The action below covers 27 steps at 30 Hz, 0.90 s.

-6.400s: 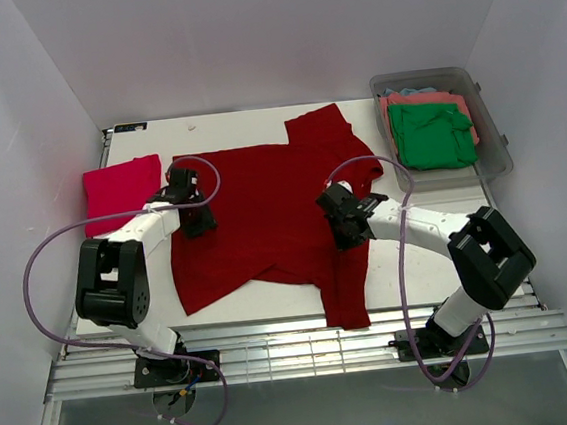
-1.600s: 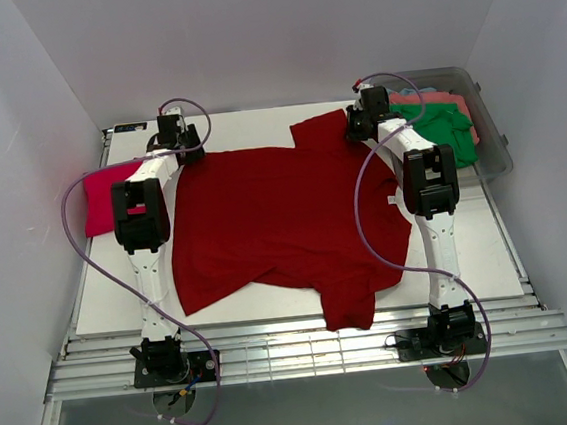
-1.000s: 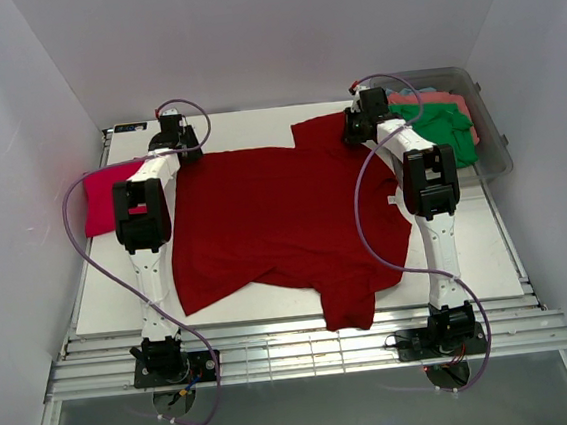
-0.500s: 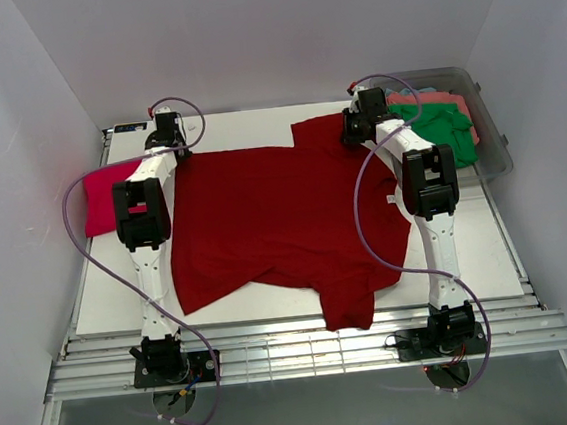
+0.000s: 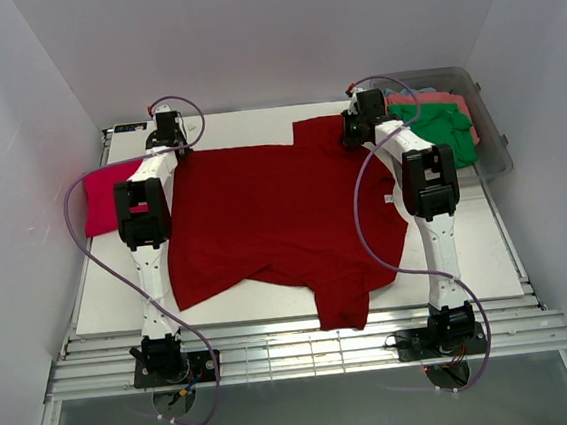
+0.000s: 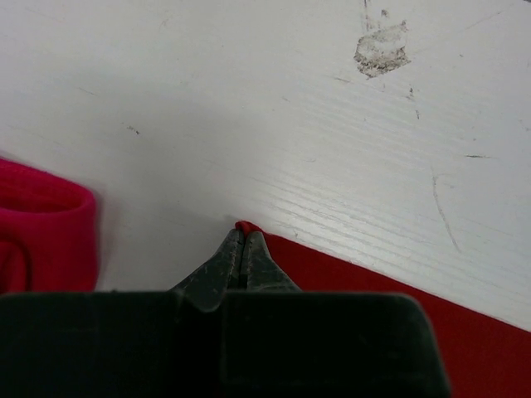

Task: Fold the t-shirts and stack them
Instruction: Flatten the tshirt out, then fold the tshirt

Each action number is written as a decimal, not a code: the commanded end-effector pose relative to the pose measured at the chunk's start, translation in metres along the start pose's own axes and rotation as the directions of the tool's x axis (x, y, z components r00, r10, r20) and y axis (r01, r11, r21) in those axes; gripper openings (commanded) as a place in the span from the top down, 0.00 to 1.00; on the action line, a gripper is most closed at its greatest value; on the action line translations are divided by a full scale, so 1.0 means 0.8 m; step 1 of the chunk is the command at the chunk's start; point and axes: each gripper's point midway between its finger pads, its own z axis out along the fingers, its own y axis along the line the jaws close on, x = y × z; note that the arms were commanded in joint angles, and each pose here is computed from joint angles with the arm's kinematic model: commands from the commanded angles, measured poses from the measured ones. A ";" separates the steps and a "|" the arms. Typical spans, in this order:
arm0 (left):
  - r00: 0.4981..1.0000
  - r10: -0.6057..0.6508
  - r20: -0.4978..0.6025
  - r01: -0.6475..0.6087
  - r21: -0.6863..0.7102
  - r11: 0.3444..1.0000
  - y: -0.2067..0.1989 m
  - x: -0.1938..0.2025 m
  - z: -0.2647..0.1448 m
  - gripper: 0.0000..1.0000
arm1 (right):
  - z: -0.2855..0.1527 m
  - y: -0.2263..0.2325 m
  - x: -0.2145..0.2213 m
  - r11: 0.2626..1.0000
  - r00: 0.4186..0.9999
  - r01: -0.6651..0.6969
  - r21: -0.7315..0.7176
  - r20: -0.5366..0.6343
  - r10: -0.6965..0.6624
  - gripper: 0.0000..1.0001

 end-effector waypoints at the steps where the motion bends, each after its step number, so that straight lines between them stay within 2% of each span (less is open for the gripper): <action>1: 0.994 0.002 -0.109 -0.005 -0.024 1.000 0.013 0.044 -0.010 1.00 | -0.021 0.009 -0.017 1.000 1.000 0.013 0.004 0.017 -0.013 0.92; 6: 1.000 -0.023 0.012 0.023 -0.014 1.000 0.012 -0.014 -0.051 1.00 | -0.055 0.026 -0.057 0.999 0.993 0.042 -0.026 0.114 -0.039 0.92; 12: 0.997 -0.024 0.069 0.024 0.001 1.000 0.016 -0.035 -0.088 1.00 | -0.099 0.040 -0.086 0.998 0.981 0.052 -0.041 0.187 -0.043 0.92; 14: 0.993 -0.036 0.110 0.034 0.014 0.999 0.016 -0.052 -0.105 1.00 | -0.106 0.041 -0.074 0.998 0.982 0.049 -0.044 0.185 -0.040 0.92; 17: 0.993 -0.029 0.117 0.027 0.021 0.999 0.019 -0.051 -0.123 1.00 | -0.123 0.044 -0.064 0.998 0.983 0.048 -0.050 0.179 -0.039 0.92; 22: 0.995 -0.025 0.092 0.025 0.008 1.000 0.030 -0.032 -0.142 1.00 | -0.149 0.048 -0.043 0.998 0.988 0.044 -0.049 0.153 -0.036 0.92; 27: 0.998 -0.012 0.061 0.013 -0.012 1.000 0.042 -0.012 -0.160 1.00 | -0.173 0.048 0.002 0.998 0.996 0.026 -0.049 0.089 -0.021 0.92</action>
